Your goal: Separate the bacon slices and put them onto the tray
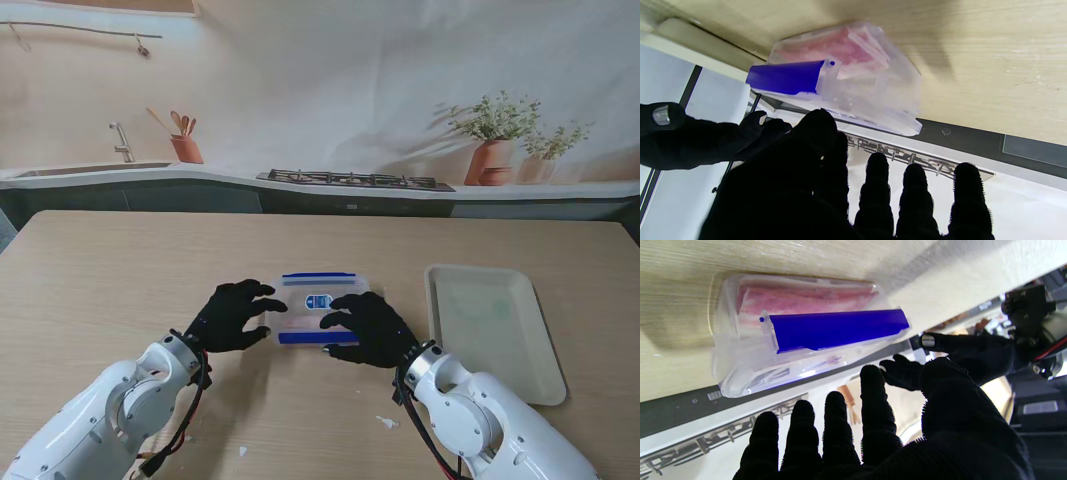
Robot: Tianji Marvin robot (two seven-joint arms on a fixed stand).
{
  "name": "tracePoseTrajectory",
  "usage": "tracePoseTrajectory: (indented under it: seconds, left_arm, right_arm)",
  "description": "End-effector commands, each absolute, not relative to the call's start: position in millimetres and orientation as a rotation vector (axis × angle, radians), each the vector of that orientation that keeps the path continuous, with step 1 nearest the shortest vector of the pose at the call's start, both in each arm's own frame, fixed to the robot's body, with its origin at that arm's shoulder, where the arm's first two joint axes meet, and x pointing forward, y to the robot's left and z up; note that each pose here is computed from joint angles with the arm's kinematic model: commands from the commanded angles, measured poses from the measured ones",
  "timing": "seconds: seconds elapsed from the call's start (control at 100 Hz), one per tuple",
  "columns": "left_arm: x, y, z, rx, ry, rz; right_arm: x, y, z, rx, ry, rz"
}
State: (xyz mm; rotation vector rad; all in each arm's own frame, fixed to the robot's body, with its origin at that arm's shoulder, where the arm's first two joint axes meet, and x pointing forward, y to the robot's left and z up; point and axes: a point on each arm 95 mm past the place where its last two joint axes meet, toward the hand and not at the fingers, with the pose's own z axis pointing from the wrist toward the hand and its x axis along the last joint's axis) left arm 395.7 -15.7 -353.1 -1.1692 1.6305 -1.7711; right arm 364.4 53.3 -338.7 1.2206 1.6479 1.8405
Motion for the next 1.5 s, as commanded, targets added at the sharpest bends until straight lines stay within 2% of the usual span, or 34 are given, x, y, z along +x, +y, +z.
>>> tracePoseTrajectory:
  seconds: [0.0, 0.57, 1.49]
  left_arm:
    - [396.9, -15.4, -358.0, -1.193, 1.67, -1.737]
    - [402.2, -16.9, -372.6, -1.2, 1.79, -1.626]
    - [400.1, -15.1, -371.3, -1.216, 1.804, -1.602]
  right_arm:
    - [362.1, 56.3, -341.5, 1.213, 1.684, 1.829]
    - [364.0, 59.9, -350.5, 1.175, 1.767, 1.736]
    - [364.1, 67.5, -354.1, 1.182, 1.825, 1.704]
